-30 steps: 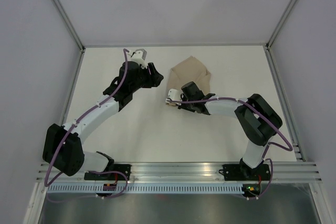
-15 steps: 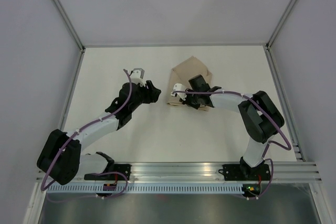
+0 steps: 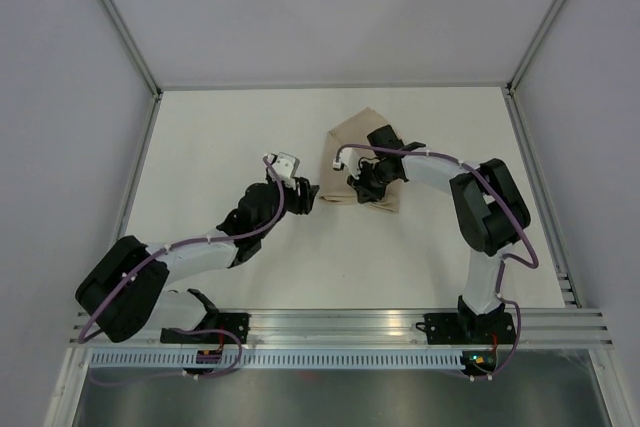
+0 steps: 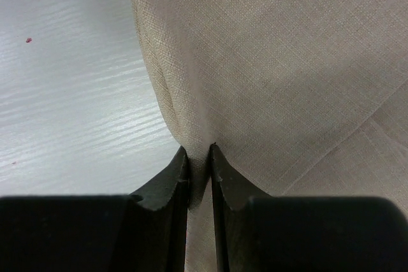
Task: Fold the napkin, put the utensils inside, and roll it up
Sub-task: Roll the napkin at the center of the board.
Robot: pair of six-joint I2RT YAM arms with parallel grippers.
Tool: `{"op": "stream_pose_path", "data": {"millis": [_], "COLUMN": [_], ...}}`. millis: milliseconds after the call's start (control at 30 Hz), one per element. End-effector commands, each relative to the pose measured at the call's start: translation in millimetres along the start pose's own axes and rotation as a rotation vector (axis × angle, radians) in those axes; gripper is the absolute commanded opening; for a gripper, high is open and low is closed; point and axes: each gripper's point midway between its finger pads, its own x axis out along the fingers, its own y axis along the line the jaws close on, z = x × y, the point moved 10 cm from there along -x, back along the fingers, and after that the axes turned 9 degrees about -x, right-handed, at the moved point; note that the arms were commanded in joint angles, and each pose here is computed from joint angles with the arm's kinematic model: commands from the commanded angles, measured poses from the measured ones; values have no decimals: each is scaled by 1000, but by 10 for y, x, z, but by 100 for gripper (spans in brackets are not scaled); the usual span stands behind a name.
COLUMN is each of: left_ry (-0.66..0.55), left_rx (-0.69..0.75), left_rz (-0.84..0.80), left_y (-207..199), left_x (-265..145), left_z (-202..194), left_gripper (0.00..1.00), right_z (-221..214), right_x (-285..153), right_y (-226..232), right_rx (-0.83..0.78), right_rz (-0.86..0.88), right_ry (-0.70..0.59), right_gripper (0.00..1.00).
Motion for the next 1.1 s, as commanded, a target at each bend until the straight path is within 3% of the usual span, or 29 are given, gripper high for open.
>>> {"op": "stream_pose_path", "data": {"millis": [0,100,333,433,667,1067], "left_ry": [-135,-141,38,61,190,240], "left_rx": [224,370,680,786,925,1102], "left_rz": [-187,-255,-390,-413,-472,-496], "left_y": [-154,-276,-533,-632,-656,-624], "left_x": [96,250,543,630,805,926], "left_z": [157,155,-72,-142,-330,-562], "left_gripper": [66,68,68,68,68,71], "right_z": [-340,-382,-425,-436,-477,-561], "right_x": [89,130,172,185,190,200], "right_y": [248,205,155,122,93,77], "right_rx": [117,143,182,195,201,213], "right_rz": [227,266,321,349,367,397], "right_ry": [118,120,113,108,112,129], "right_gripper": [5,5,4,4,4,3]}}
